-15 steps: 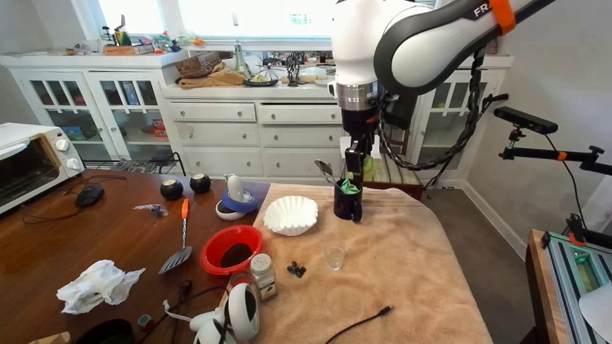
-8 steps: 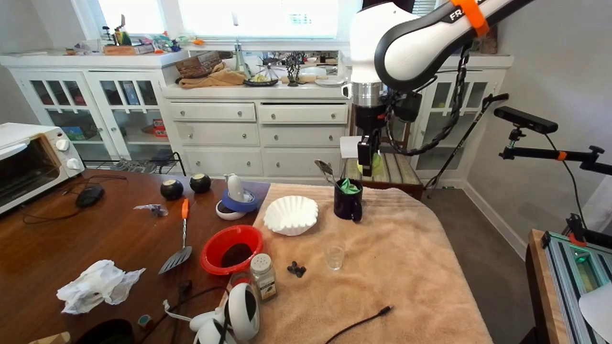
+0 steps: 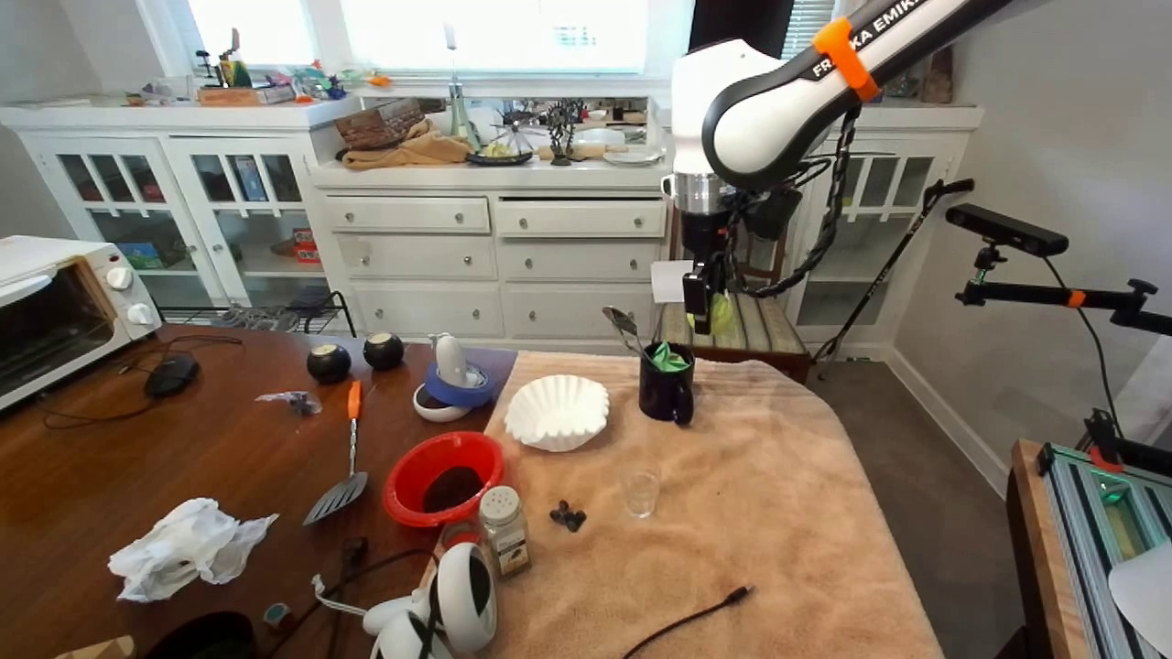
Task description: Put the tennis ball inside the black mug
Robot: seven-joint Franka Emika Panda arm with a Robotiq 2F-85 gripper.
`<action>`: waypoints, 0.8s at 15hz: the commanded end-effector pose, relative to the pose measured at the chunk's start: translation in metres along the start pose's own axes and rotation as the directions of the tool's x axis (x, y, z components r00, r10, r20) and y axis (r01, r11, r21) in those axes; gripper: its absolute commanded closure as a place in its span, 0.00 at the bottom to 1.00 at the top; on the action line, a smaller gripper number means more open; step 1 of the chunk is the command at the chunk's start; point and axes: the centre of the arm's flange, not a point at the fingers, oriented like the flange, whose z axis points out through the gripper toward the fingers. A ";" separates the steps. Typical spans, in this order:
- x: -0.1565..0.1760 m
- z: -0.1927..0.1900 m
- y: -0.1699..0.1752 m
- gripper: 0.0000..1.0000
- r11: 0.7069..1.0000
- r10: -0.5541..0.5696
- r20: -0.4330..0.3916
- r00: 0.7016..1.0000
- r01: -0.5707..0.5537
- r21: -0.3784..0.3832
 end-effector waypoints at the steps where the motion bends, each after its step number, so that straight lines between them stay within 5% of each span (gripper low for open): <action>1: 0.024 0.011 -0.015 0.58 1.000 0.018 -0.022 1.000 -0.018 -0.006; 12: 0.055 0.030 -0.041 0.58 1.000 -0.018 -0.042 0.999 0.017 -0.025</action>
